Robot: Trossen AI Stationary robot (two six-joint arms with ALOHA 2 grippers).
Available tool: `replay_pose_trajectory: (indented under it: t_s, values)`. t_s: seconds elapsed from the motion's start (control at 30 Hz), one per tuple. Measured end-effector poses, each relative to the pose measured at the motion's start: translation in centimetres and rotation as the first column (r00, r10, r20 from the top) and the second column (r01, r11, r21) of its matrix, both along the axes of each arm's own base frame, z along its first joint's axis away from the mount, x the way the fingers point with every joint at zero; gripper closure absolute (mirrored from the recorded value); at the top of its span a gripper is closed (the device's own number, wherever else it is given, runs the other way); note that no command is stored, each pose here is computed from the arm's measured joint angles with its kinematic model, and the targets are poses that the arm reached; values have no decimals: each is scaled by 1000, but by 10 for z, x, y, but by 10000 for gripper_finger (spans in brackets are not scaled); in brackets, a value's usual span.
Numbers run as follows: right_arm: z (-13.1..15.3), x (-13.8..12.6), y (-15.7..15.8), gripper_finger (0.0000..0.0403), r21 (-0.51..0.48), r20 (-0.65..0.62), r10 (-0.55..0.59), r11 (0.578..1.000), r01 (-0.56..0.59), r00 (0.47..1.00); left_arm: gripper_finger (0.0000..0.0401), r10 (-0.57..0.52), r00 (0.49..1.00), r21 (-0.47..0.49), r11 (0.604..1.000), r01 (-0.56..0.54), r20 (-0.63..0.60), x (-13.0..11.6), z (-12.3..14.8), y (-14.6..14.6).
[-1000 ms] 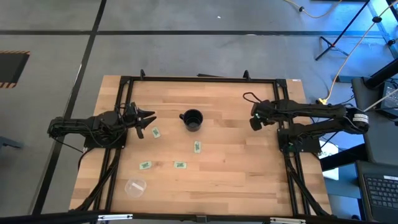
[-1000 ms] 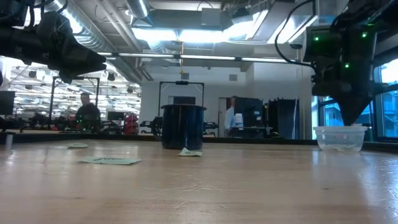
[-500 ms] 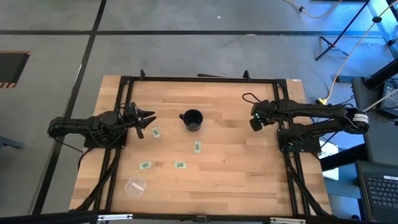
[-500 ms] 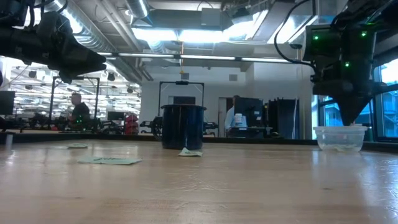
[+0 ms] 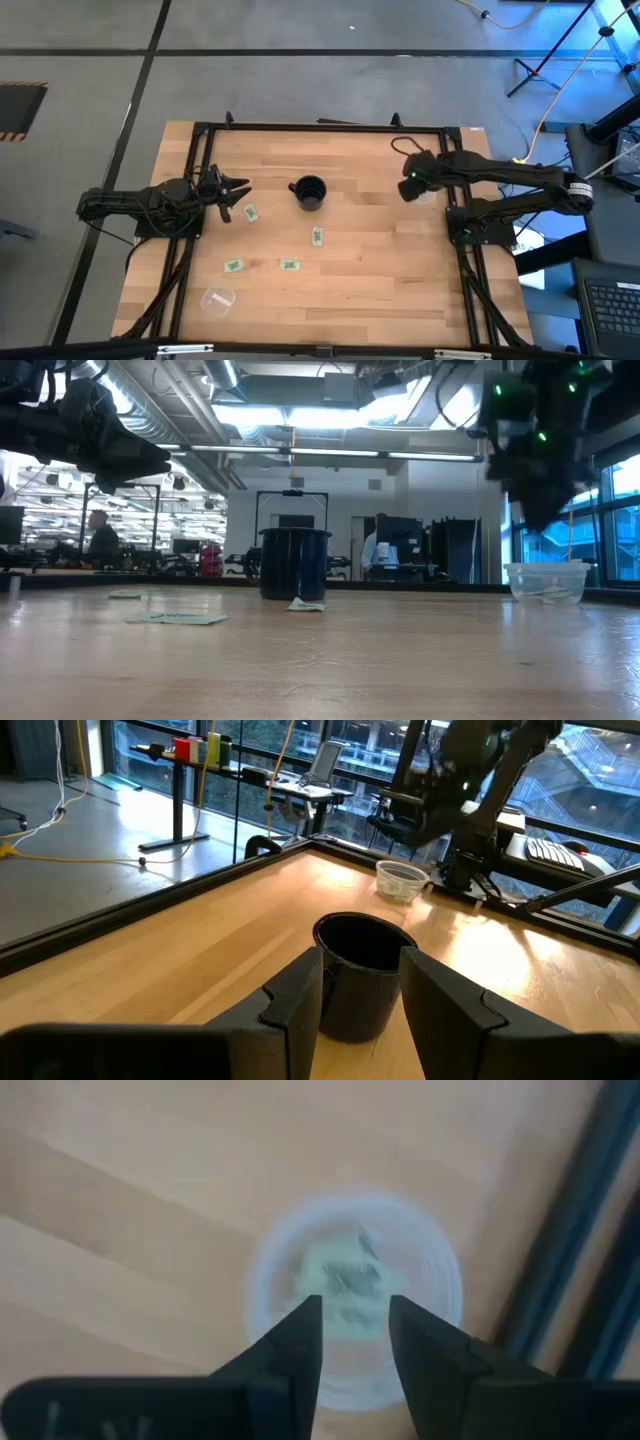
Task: Pick and place Stevia / Truvia into bins
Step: Put the stevia packet into the square transparent container
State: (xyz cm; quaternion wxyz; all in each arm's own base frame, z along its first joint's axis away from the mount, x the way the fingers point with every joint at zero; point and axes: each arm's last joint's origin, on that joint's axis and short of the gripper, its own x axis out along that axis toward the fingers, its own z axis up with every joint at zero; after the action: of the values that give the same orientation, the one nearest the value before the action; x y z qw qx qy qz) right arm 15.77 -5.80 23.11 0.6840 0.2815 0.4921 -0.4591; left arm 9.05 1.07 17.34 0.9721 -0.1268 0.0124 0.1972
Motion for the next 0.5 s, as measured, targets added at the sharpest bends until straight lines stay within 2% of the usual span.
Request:
replay_pose_trajectory:
  t_s: [0.13,0.23,0.33,0.5]
  values:
    - [27,16,3,281,-67,106,142,988,-136,984,271,0,1000,0,1000,0,0,0,0,0]
    - [39,28,9,281,-133,166,277,957,-256,947,271,0,1000,0,1000,0,0,0,0,0]
    - [46,40,20,281,-188,237,404,911,-366,884,271,-2,1000,0,1000,2,0,0,0,0]
    - [53,56,41,281,-301,313,586,808,-507,748,271,-2,1000,0,1000,2,0,0,0,0]
